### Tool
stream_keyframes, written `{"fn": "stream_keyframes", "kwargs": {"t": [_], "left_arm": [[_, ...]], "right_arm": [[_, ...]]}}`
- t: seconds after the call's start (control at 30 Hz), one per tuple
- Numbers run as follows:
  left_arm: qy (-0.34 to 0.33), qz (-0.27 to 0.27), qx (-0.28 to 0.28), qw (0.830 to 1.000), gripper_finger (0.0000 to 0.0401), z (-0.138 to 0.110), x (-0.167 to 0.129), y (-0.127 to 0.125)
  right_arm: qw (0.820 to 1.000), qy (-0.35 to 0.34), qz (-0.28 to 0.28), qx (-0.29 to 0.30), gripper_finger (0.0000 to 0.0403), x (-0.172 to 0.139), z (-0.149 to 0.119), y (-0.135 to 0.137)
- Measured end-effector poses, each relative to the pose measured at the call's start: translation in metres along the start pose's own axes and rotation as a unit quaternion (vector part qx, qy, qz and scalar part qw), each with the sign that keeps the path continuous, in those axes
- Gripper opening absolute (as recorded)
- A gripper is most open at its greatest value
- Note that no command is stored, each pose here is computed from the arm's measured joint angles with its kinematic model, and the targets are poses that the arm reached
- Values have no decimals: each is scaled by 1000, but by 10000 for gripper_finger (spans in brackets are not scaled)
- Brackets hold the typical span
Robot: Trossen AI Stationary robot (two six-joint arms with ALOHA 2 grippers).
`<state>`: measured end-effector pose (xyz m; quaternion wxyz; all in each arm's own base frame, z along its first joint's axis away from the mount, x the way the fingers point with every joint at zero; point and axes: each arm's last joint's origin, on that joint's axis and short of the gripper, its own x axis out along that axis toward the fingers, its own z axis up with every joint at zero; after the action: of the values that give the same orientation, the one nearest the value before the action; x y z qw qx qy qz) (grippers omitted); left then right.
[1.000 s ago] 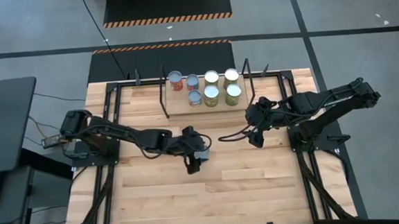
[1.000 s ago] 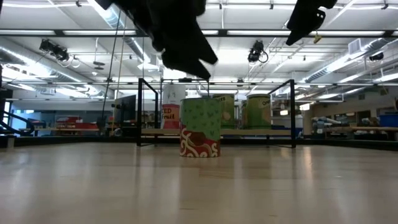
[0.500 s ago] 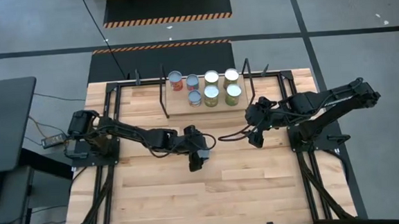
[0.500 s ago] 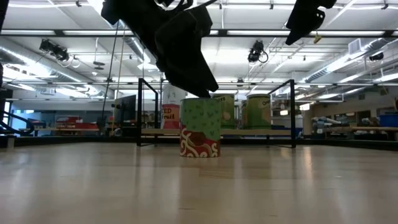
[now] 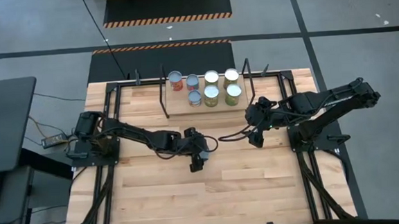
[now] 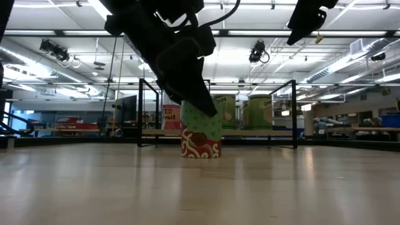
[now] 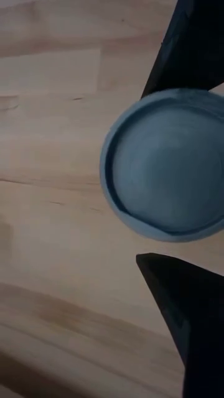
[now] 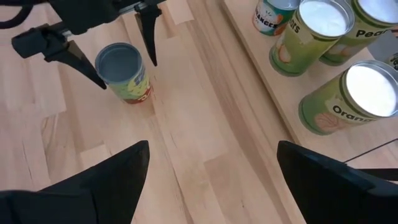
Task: Pick and place cans onto a shelf
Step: Put the canned spaghetti sauce on the shelf
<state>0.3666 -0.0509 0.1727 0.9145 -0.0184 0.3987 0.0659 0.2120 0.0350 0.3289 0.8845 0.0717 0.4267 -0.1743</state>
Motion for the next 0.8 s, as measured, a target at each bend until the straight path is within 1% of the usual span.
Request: {"fn": "stream_keyframes", "kwargs": {"t": [0.1, 0.17, 0.3, 0.4, 0.47, 0.53, 0.63, 0.73, 0.8], "left_arm": [[-2, 0, -4, 1000, 377, 0, 0, 0], [0, -2, -21, 1000, 363, 0, 0, 0], [15, -6, -45, 999, 317, -2, 0, 0], [28, 6, -71, 997, 286, 3, -13, 4], [19, 8, -85, 996, 285, 18, -29, 9], [17, 24, -87, 996, 285, 31, -50, 20], [15, 85, -81, 993, 288, 45, -78, 46], [3, 155, -98, 983, 301, 54, -103, 84], [0, 186, -118, 975, 303, 55, -111, 113]], "right_arm": [[1000, 1, 0, -2, 361, 0, 0, 0], [1000, 0, -1, -5, 361, 0, 0, 0], [1000, 12, -3, -10, 361, 6, -5, 0], [1000, 20, -7, -10, 361, 10, -9, 0], [1000, 23, -8, -11, 361, 12, -11, 0], [1000, 21, -7, -10, 361, 12, -11, 0], [1000, 14, -4, -7, 361, 12, -9, 1], [1000, -1, 11, 0, 361, 12, -6, 3], [1000, -13, 24, 6, 361, 13, -3, 5]]}}
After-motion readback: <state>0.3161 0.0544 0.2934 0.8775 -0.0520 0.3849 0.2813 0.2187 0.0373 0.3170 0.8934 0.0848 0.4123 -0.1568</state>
